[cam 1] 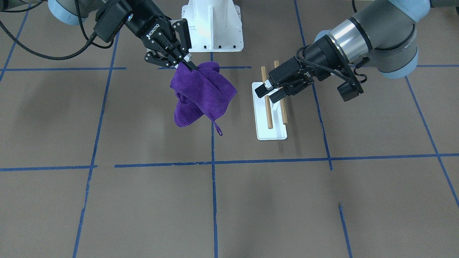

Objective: Hang towel on rack

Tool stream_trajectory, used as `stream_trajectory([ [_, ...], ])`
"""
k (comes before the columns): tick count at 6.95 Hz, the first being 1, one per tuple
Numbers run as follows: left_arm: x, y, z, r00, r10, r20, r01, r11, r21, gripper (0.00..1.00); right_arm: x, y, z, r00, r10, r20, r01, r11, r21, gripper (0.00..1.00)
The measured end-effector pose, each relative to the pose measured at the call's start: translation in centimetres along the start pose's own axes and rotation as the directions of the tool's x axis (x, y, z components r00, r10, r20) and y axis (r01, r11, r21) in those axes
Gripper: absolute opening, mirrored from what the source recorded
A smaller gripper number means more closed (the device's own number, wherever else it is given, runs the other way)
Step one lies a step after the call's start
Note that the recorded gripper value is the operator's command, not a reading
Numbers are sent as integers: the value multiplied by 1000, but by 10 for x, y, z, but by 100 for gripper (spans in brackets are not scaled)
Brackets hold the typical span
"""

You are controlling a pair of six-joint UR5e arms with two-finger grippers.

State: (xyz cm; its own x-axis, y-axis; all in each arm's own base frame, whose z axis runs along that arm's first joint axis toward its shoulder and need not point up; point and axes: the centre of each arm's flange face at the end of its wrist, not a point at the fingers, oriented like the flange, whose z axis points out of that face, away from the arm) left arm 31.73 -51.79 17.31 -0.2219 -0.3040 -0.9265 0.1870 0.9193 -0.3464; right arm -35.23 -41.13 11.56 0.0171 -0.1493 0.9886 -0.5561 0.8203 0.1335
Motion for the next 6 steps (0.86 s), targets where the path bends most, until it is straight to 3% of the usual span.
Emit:
stream_trajectory([
  [2, 13, 21, 18, 1000, -18, -11, 18, 999, -43, 100, -4, 4, -2, 999, 0, 33, 0, 1000, -5, 0],
  [4, 18, 31, 27, 1000, -22, -15, 21, 998, -65, 87, -5, 6, -3, 999, 0, 44, 0, 1000, -8, 0],
  [6, 20, 35, 29, 1000, -19, -17, 18, 997, -73, 86, -5, 6, -3, 999, 1, 45, -1, 1000, -7, 0],
])
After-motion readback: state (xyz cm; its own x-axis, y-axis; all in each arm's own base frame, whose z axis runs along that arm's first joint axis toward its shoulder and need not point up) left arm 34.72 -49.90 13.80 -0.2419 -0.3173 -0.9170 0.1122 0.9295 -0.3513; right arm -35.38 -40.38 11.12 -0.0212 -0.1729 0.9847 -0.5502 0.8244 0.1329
